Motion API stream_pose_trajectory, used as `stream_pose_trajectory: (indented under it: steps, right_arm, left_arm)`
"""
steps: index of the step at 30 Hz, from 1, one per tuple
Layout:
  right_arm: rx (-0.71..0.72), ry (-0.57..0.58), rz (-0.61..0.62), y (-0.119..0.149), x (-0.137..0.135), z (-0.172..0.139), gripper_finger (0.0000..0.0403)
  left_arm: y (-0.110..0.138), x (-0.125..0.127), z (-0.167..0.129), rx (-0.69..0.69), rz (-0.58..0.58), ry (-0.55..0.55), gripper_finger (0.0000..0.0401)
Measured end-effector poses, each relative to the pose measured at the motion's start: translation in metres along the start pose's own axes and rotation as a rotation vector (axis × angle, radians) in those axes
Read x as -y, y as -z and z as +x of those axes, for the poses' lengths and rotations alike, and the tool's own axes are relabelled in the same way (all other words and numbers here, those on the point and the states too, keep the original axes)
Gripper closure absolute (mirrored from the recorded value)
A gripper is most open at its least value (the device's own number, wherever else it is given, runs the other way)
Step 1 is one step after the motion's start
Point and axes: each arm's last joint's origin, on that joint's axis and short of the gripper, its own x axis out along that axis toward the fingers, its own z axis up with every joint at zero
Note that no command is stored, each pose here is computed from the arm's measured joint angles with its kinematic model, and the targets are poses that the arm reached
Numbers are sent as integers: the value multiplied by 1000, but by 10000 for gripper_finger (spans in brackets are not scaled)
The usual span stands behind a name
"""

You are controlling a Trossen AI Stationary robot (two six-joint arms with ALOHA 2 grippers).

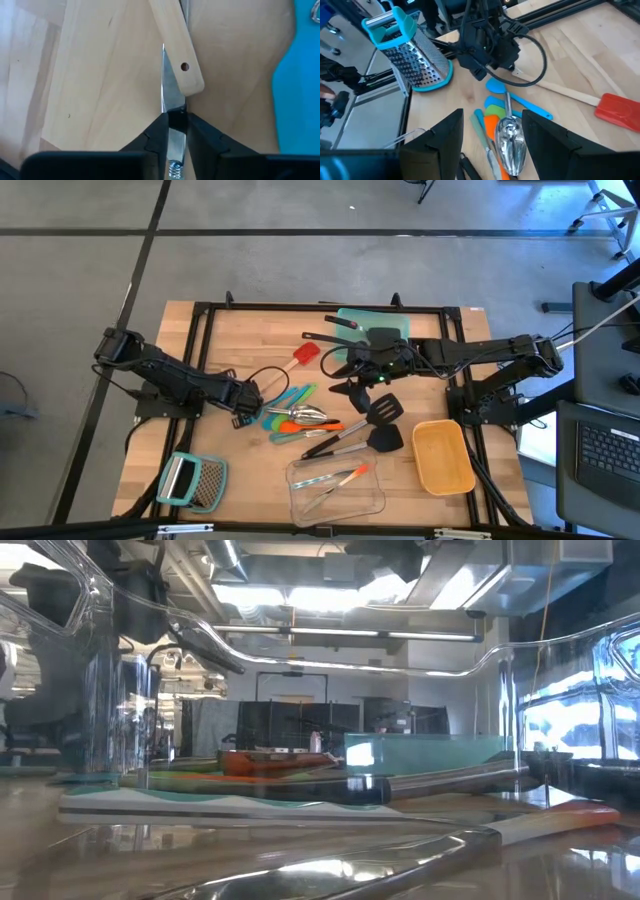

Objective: Pick & Place Kitchen Items
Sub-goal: Put the green table knife into the transparent bin

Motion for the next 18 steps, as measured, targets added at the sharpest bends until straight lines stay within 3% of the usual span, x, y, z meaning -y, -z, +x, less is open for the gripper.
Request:
stream_pose_trajectory:
  steps: [6,18]
  right_arm:
    - [-7,-16,0,0,0,0,200]
    - [32,-36,-1,-4,-2,0,200]
  left_arm:
    - [2,-2,1,-5,-4,-40,392]
    - [-7,-16,-2,-49,-123,51,397]
